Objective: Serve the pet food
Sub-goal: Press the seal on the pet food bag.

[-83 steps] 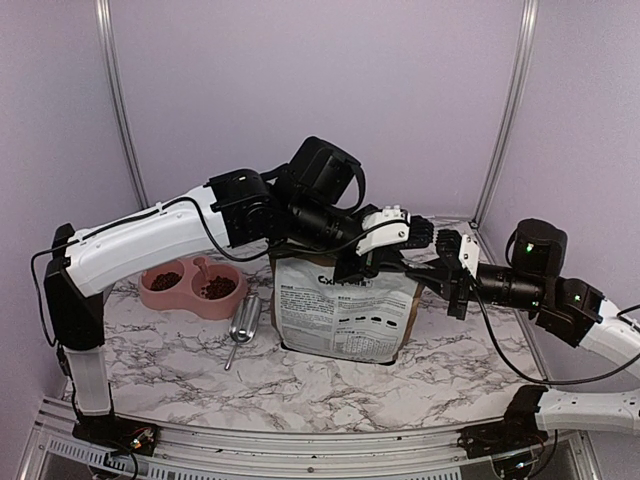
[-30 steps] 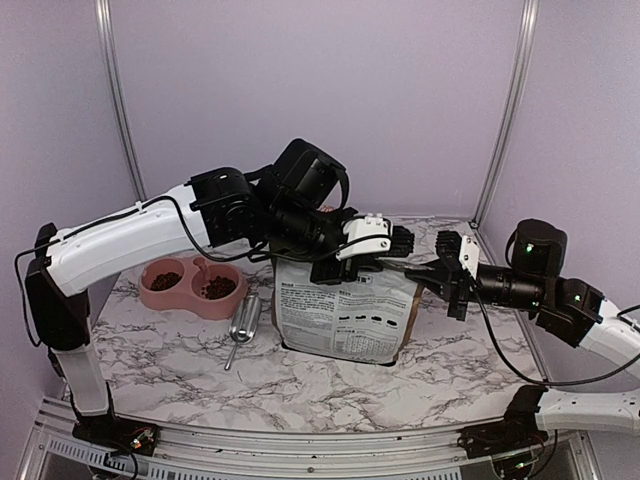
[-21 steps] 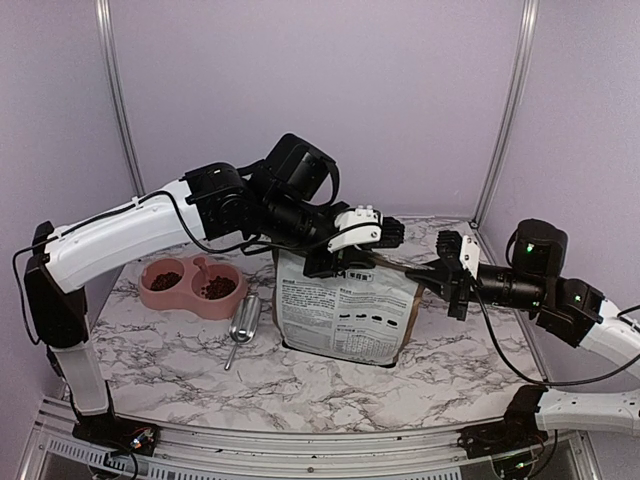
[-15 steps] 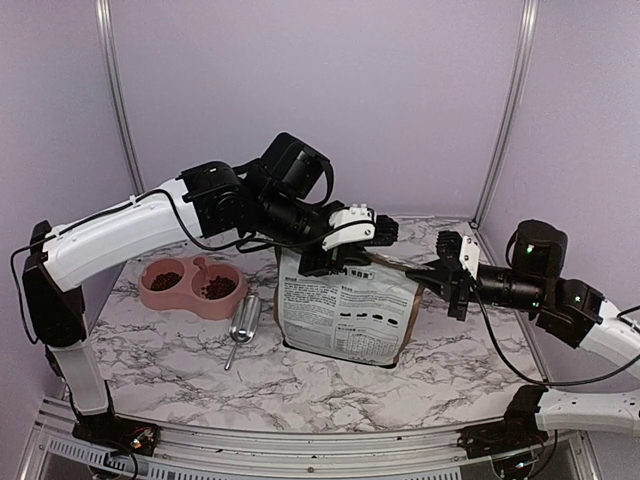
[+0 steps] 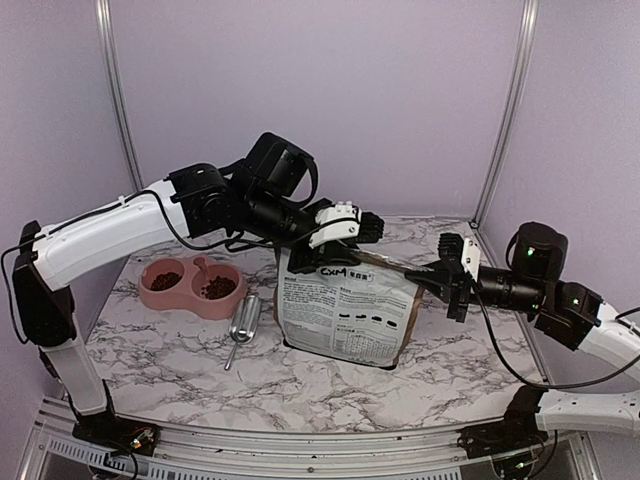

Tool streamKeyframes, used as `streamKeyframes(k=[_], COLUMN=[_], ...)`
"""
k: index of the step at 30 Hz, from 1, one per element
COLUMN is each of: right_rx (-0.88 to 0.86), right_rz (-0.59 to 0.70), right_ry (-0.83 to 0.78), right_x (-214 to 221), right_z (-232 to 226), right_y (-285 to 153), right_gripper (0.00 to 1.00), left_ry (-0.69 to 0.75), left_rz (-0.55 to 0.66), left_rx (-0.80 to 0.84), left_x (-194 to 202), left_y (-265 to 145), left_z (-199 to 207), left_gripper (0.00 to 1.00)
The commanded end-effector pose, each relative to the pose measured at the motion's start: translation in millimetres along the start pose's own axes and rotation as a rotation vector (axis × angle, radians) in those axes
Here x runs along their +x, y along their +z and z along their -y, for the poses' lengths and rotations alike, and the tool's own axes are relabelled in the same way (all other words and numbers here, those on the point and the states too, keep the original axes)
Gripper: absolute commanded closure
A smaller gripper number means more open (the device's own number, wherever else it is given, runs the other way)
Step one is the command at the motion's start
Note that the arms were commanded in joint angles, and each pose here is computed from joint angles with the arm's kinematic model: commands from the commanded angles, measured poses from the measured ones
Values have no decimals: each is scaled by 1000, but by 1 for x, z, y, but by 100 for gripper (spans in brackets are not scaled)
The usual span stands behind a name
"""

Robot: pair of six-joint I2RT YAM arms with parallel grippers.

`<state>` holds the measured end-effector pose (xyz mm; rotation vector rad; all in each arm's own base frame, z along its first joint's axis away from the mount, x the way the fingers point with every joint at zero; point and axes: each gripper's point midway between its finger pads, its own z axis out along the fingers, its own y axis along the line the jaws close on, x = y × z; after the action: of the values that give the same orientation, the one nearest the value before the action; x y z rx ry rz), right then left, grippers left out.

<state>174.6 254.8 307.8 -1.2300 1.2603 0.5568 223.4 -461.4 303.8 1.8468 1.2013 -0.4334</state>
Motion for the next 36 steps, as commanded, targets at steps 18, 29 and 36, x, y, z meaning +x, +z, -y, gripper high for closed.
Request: streamKeyframes(k=[18, 29, 36], right_rx=[33, -70, -135], right_rz=[204, 150, 147], right_ry=[-87, -25, -9], right_x=[-60, -57, -58], right_z=[8, 9, 9], right_y=[-21, 11, 31], right_gripper=[100, 70, 67], left_ry=[-49, -40, -49], left_rz=[-118, -65, -42], left_rx=[-95, -108, -92], left_x=[51, 40, 36], left_y=[-39, -58, -63], left_z=[-20, -18, -15], left_gripper=[100, 100, 100])
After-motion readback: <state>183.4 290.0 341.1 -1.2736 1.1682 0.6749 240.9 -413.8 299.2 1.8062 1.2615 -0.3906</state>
